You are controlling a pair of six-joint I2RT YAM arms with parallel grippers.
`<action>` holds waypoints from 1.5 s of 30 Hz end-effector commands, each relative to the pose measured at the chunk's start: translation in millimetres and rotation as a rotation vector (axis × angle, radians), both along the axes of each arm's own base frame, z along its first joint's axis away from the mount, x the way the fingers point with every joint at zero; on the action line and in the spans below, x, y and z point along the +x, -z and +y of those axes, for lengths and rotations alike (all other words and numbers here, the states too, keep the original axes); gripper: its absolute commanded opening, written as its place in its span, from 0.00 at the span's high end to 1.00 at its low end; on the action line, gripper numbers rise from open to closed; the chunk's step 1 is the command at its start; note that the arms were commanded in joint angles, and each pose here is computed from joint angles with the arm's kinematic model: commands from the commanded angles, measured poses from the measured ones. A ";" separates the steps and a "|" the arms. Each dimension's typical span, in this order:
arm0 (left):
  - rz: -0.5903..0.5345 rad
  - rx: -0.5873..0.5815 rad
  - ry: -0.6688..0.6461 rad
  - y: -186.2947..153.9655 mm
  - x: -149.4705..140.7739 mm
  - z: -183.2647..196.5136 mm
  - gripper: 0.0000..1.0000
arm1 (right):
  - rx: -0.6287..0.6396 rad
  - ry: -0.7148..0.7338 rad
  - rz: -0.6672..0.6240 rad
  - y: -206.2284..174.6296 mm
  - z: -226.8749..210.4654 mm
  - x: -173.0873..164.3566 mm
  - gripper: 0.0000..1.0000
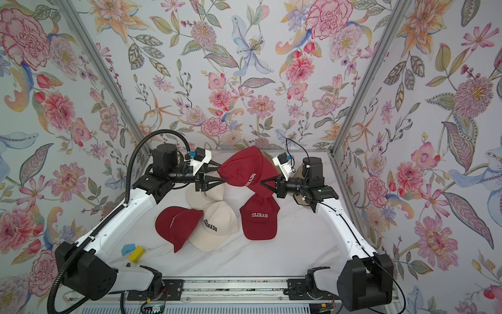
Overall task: Stack the baseball caps by color
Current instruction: Pick up the baseball cap from the center of the board.
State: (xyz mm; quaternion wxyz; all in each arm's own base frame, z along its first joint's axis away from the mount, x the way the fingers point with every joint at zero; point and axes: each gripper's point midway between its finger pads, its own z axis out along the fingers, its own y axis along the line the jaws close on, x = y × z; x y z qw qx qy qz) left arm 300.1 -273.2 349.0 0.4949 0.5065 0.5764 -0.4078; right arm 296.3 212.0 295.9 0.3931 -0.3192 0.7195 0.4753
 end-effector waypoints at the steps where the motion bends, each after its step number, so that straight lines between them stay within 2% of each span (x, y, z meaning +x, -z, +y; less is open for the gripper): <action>1: 0.031 -0.003 -0.025 7.0 7.4 -0.1 0.38 | 0.014 -0.004 -0.054 -19.5 3.2 -7.9 1.00; 5: 0.028 -0.006 -0.028 7.3 8.8 -1.0 0.40 | -0.007 0.003 -0.051 -17.4 2.4 -9.4 1.00; 15: -0.003 0.004 -0.035 2.3 5.3 2.6 0.59 | -0.047 0.035 -0.022 -1.6 0.3 -1.6 1.00; 25: -0.038 -0.023 -0.008 -13.8 -3.6 2.3 0.84 | -0.091 0.095 0.009 16.3 -5.4 13.5 1.00; 29: -0.048 -0.043 -0.001 -22.6 -6.8 2.7 1.00 | -0.099 0.115 0.007 17.9 -6.9 18.2 1.00; 30: -0.049 -0.047 0.000 -24.5 -7.7 2.8 1.00 | -0.103 0.125 0.005 18.4 -7.9 20.3 0.95; 31: -0.054 -0.054 0.001 -27.4 -8.7 2.9 1.00 | -0.107 0.133 0.006 20.0 -8.7 22.8 0.80; 32: -0.059 -0.063 -0.001 -30.9 -9.6 3.3 1.00 | -0.108 0.138 0.007 21.0 -9.2 24.7 0.62; 33: -0.065 -0.074 -0.003 -33.9 -9.8 3.3 1.00 | -0.111 0.148 0.011 21.3 -10.2 27.0 0.49; 36: -0.080 -0.115 -0.044 -46.9 -5.2 5.1 1.00 | -0.123 0.199 0.007 19.6 -15.2 35.9 0.25; 39: -0.083 -0.161 -0.092 -63.3 2.7 6.6 1.00 | -0.129 0.250 -0.022 11.9 -21.3 41.7 0.08; 45: -0.030 -0.215 -0.218 -91.9 24.6 9.3 1.00 | -0.127 0.321 -0.105 -8.8 -30.9 43.4 0.01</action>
